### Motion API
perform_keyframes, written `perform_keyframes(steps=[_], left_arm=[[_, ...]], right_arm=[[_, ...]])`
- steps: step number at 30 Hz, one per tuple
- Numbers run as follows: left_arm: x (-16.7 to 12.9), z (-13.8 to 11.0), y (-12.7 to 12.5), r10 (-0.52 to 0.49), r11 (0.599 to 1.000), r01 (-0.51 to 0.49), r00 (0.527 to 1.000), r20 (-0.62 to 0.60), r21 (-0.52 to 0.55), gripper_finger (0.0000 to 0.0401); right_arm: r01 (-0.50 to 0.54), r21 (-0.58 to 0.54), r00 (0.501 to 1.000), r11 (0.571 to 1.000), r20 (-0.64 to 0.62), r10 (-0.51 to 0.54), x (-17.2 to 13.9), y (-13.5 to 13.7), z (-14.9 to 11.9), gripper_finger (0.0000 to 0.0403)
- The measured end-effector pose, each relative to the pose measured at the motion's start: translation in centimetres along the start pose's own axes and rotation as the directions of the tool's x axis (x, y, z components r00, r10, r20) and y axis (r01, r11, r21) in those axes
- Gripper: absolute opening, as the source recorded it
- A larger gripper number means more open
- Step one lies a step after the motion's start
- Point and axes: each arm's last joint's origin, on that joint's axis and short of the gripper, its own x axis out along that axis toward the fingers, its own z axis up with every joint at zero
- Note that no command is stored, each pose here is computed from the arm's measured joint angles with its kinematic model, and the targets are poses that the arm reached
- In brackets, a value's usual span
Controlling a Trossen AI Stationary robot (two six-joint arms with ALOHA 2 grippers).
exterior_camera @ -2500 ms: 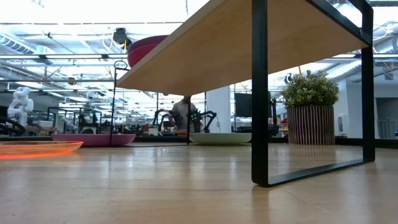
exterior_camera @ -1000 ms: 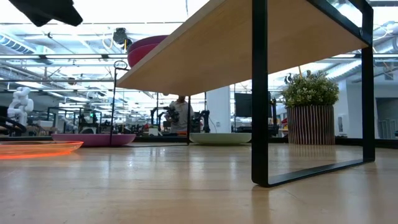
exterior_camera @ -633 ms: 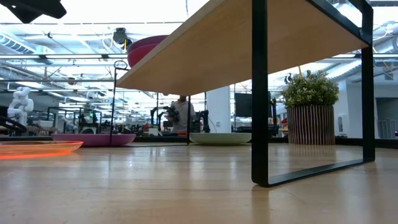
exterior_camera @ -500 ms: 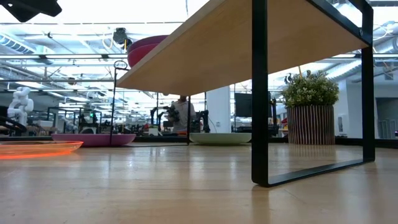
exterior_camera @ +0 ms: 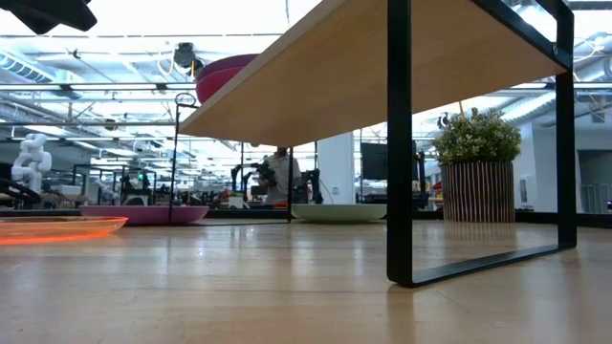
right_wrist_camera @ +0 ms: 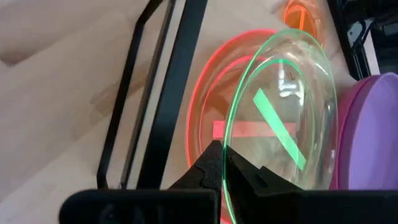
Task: Place and stack plates onto a shelf
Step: Stack the green plate on top of the red plate on the shelf, then stack the purple plate on top of the purple plate on the shelf
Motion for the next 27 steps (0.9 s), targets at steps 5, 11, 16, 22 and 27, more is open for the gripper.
perform_keyframes(steps=[5, 11, 16, 22, 27], left_arm=[[0.0, 0.0, 0.0, 0.007, 1.0, -0.007, 1.0, 0.006, 0.016, 0.012], [0.1, 0.1, 0.1, 0.012, 0.999, -0.013, 1.0, 0.007, 0.046, 0.012], [0.2, 0.2, 0.2, 0.014, 0.999, -0.015, 1.0, 0.008, 0.045, 0.012], [0.2, 0.2, 0.2, 0.014, 0.999, -0.014, 1.0, 0.007, 0.046, 0.012], [0.1, 0.1, 0.3, 0.028, 0.998, -0.028, 1.0, 0.001, 0.058, 0.012]], right_arm=[[0.0, 0.003, 1.0, 1.0, -0.012, 0.0, 0.4, 0.1, -0.3, 0.0019], [0.012, 0.017, 1.0, 1.0, 0.013, -0.012, 0.5, 0.0, -0.1, 0.0073], [0.018, 0.02, 0.999, 1.0, 0.041, -0.019, 0.2, 0.1, 0.2, 0.0113], [0.032, 0.034, 0.996, 0.999, 0.079, -0.035, -0.1, 0.0, 0.5, 0.0134], [0.047, 0.069, 0.992, 0.997, 0.113, -0.055, -1.0, -0.4, 0.4, 0.0133]])
